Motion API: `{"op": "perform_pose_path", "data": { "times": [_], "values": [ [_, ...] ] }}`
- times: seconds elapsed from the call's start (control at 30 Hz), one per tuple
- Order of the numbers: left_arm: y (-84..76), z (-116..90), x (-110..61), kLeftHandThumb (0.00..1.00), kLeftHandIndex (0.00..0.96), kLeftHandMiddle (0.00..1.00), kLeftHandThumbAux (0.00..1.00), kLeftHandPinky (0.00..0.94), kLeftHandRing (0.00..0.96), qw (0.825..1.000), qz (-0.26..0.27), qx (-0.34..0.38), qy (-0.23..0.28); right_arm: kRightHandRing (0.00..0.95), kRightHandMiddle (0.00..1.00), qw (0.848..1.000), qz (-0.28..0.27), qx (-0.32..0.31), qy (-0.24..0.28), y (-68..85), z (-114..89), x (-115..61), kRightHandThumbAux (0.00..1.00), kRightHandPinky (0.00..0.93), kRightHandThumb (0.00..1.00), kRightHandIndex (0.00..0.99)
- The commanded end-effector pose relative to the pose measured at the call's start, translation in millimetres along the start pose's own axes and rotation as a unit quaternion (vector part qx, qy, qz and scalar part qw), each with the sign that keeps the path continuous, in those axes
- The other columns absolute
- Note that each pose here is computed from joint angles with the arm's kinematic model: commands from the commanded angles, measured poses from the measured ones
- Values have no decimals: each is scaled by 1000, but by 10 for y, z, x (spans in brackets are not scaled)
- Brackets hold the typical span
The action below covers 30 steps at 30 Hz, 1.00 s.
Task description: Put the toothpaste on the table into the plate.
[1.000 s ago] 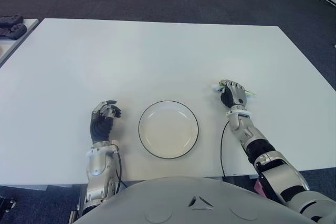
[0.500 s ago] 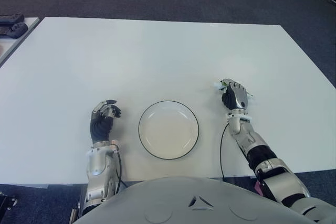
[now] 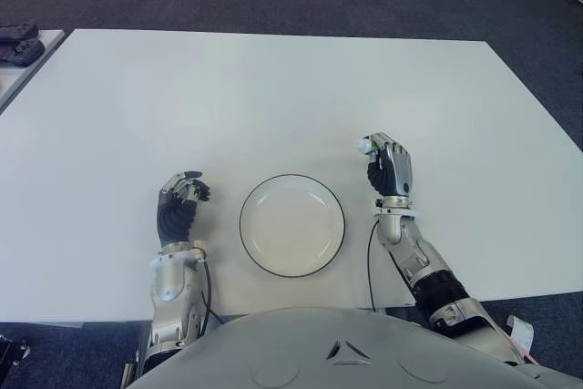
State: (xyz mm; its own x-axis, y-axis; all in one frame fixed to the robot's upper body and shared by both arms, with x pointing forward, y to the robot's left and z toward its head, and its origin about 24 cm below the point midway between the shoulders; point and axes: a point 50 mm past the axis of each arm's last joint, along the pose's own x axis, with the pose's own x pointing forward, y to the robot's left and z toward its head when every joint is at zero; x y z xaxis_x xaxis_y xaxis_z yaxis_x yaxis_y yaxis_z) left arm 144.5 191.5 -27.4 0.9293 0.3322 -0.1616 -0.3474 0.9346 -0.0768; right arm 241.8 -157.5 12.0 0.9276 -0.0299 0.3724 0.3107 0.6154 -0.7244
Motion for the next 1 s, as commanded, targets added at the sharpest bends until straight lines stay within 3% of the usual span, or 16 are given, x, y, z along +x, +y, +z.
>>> {"op": "perform_pose_path", "data": {
  "times": [0.03, 0.23, 0.5, 0.7, 0.83, 1.0],
  "values": [
    [37, -184, -81, 703, 433, 595, 719, 561, 586, 998, 17, 4, 60, 484, 423, 999, -24, 29, -28, -95, 166, 59, 665, 519, 1000, 424],
    [29, -184, -80, 703, 433, 594, 719, 564, 586, 998, 22, 5, 66, 482, 433, 995, -19, 64, -74, -152, 393, 64, 664, 527, 1000, 424],
    [22, -186, -87, 706, 434, 591, 718, 574, 583, 997, 33, 2, 64, 477, 440, 984, 44, 75, -154, -204, 553, 6, 663, 533, 1000, 423],
    [18, -194, -85, 707, 434, 593, 717, 567, 583, 997, 37, -2, 67, 478, 445, 971, 93, 96, -196, -233, 582, -22, 663, 514, 1000, 421],
    [19, -198, -86, 707, 434, 590, 717, 562, 577, 997, 38, -9, 66, 476, 429, 952, 142, 120, -244, -244, 630, -40, 667, 528, 1000, 401],
    [12, -200, -81, 707, 434, 588, 717, 568, 576, 997, 38, -9, 61, 498, 423, 939, 165, 133, -273, -248, 662, -44, 668, 544, 1000, 388]
  ]
}}
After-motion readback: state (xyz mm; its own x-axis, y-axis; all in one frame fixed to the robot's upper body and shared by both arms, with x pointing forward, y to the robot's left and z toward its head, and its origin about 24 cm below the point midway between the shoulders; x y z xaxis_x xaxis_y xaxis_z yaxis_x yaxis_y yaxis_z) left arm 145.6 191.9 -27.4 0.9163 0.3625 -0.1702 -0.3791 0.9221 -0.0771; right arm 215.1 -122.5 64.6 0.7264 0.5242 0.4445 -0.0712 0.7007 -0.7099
